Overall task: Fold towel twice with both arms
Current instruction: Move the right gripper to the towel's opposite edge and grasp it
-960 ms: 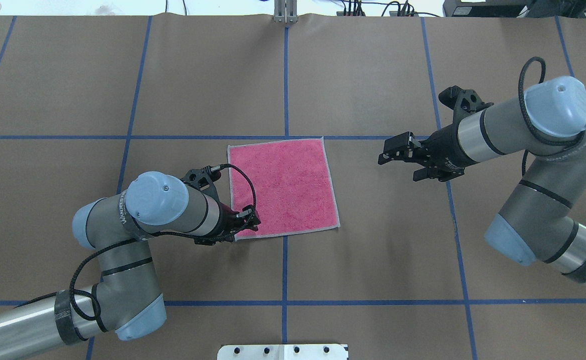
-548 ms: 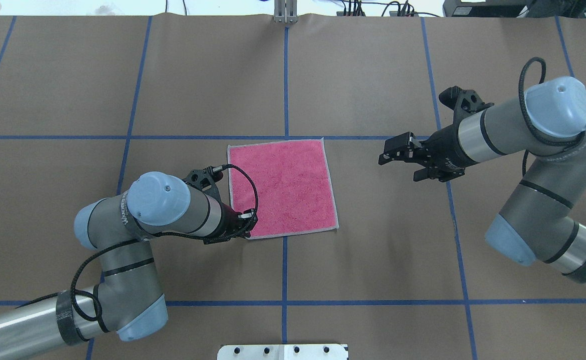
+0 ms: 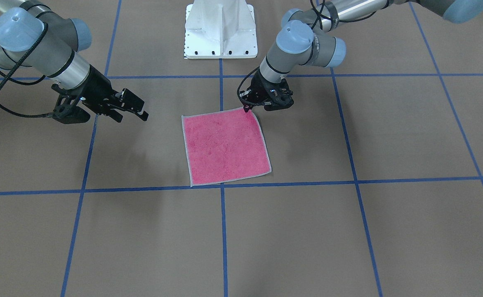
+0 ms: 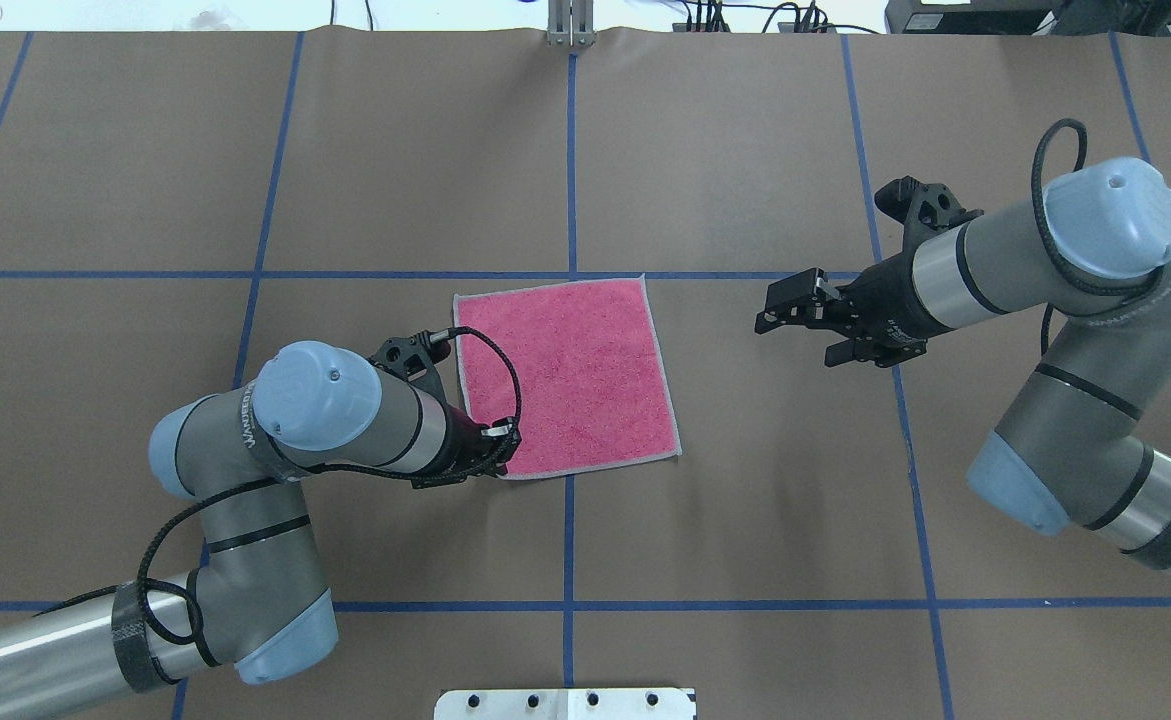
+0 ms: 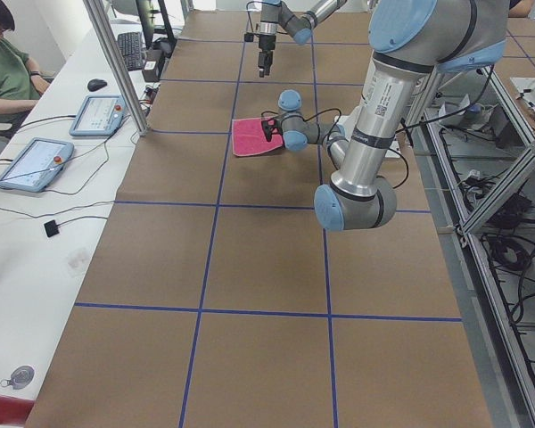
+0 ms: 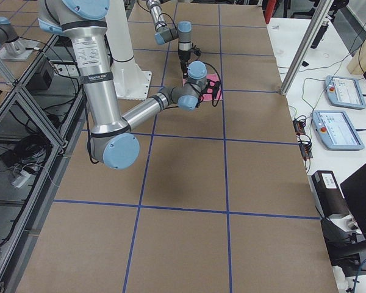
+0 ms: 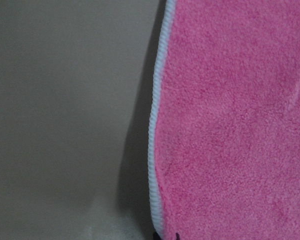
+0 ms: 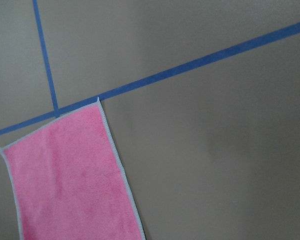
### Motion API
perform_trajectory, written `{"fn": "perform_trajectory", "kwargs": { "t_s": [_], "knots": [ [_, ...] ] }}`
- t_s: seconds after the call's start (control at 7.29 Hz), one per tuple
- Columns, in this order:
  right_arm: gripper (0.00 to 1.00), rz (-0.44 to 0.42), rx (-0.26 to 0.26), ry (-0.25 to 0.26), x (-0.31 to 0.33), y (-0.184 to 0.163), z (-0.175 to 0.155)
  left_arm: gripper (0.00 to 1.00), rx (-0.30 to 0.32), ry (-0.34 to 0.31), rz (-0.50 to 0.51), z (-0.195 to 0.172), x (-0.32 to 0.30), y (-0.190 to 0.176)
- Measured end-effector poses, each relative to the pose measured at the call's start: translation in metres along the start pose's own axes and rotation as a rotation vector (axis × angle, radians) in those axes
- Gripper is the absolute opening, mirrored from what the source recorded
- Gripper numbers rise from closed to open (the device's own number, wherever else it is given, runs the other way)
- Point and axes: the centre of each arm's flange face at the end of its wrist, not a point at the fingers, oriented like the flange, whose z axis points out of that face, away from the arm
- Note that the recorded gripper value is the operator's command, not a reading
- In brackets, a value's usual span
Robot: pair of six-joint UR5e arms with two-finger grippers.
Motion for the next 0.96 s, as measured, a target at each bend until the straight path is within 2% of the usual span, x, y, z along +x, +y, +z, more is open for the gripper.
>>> {"fn": "perform_trajectory", "kwargs": {
  "t_s": [0.41, 0.96],
  "knots": [
    [1.0, -0.029, -0.027, 0.002, -0.016, 0.027, 0.028, 0.0, 0.0, 0.008, 0.003, -0.003, 0.003, 0.001],
    [1.0, -0.072, -0.014, 0.013, -0.044, 0.067, 0.079, 0.0, 0.0, 0.011, 0.006, -0.003, 0.004, 0.001]
  ]
}}
